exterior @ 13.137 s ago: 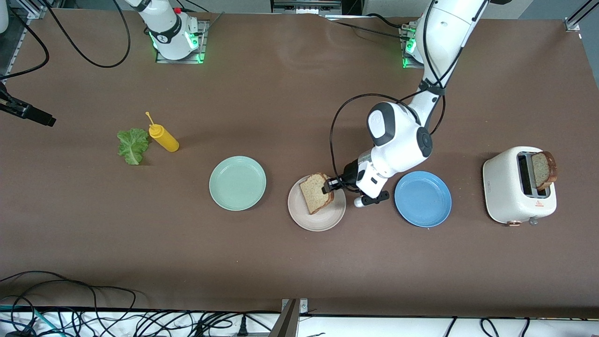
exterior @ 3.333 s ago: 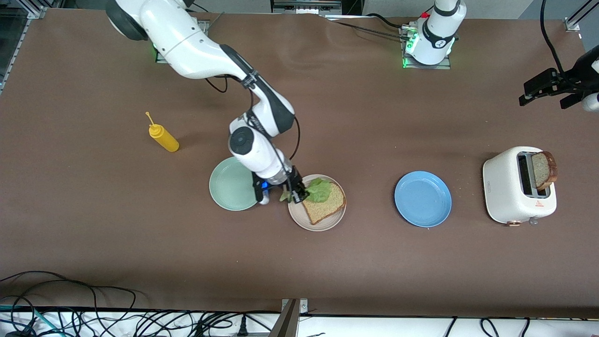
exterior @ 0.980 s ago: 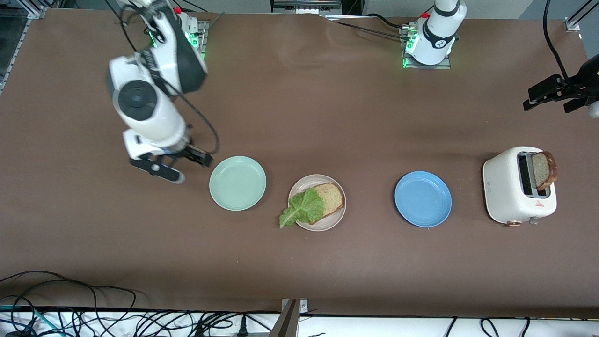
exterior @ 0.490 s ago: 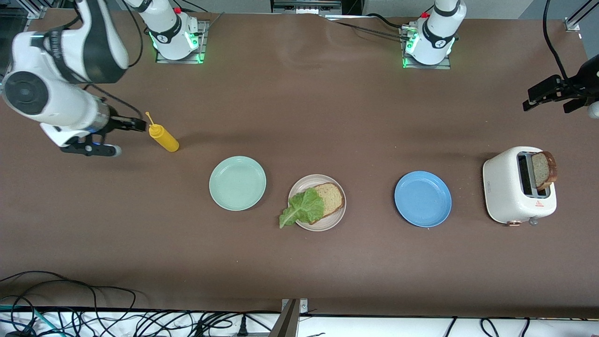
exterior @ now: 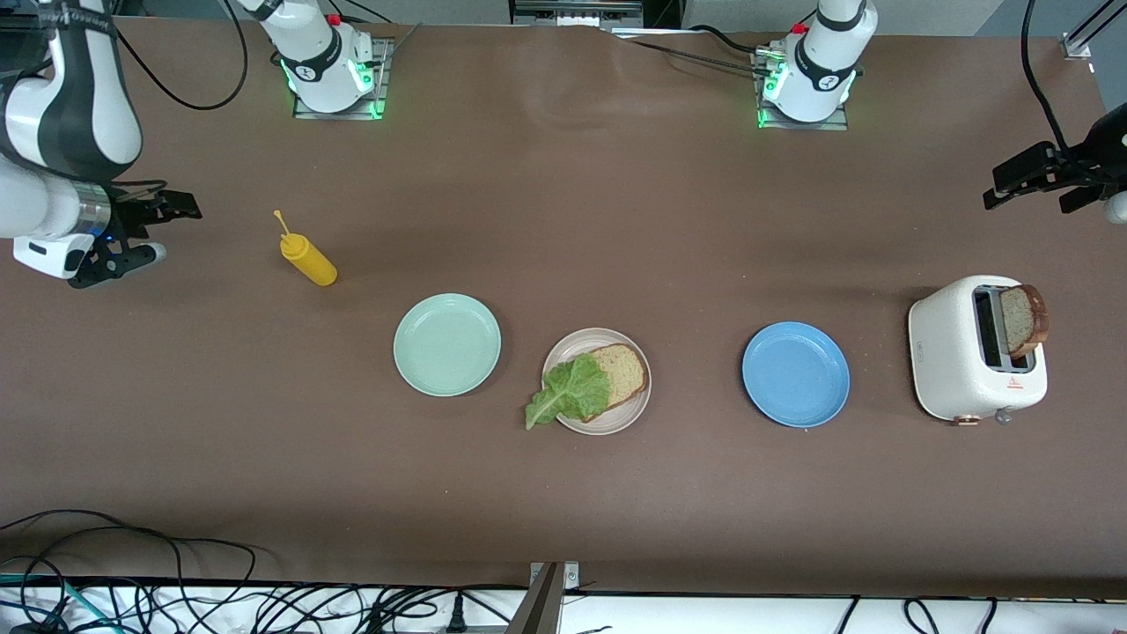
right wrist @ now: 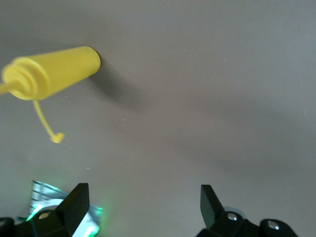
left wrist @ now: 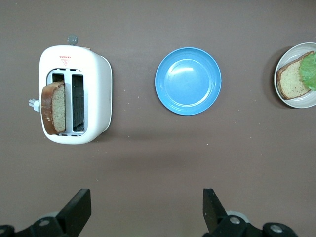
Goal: Make sandwich on beige plate with both arms
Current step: 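Withdraw the right gripper toward the yellow mustard bottle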
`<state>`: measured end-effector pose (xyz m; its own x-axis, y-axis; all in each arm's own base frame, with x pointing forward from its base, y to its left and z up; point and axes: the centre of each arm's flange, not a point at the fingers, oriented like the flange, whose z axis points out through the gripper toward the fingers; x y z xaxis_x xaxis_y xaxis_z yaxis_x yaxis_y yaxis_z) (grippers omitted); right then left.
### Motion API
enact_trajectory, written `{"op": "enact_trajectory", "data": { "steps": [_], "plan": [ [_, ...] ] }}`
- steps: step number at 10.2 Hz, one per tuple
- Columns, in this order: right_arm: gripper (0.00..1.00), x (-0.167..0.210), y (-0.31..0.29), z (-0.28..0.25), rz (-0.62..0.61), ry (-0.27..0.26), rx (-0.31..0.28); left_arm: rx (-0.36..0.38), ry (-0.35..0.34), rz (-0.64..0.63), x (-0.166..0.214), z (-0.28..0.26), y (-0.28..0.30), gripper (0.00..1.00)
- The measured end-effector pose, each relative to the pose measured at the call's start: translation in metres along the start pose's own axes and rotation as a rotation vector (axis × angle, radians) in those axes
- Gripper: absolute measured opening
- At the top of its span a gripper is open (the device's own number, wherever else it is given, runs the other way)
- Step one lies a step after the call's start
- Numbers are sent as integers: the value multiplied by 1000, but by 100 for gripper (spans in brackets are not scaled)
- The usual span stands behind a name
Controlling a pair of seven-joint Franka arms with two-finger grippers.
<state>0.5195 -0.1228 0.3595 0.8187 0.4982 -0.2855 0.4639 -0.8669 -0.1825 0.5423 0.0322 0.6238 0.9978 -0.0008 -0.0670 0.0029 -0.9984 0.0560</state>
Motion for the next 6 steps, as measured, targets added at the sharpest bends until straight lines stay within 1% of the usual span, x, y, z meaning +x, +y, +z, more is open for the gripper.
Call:
{"op": "enact_trajectory", "data": {
  "steps": [2, 3, 4, 5, 6],
  "plan": [
    [100, 1, 33, 43, -222, 99, 110, 0, -4, -1, 1, 2, 0, 100],
    [100, 1, 44, 61, -305, 150, 154, 0, -5, -1, 2, 3, -1, 100],
    [100, 2, 52, 76, -394, 235, 200, 0, -5, -2, 2, 3, -1, 100],
    [100, 4, 58, 90, -489, 341, 242, 0, -5, -2, 2, 3, -1, 100],
    [100, 7, 62, 104, -602, 439, 265, 0, -5, -2, 2, 3, -1, 100]
  ]
}}
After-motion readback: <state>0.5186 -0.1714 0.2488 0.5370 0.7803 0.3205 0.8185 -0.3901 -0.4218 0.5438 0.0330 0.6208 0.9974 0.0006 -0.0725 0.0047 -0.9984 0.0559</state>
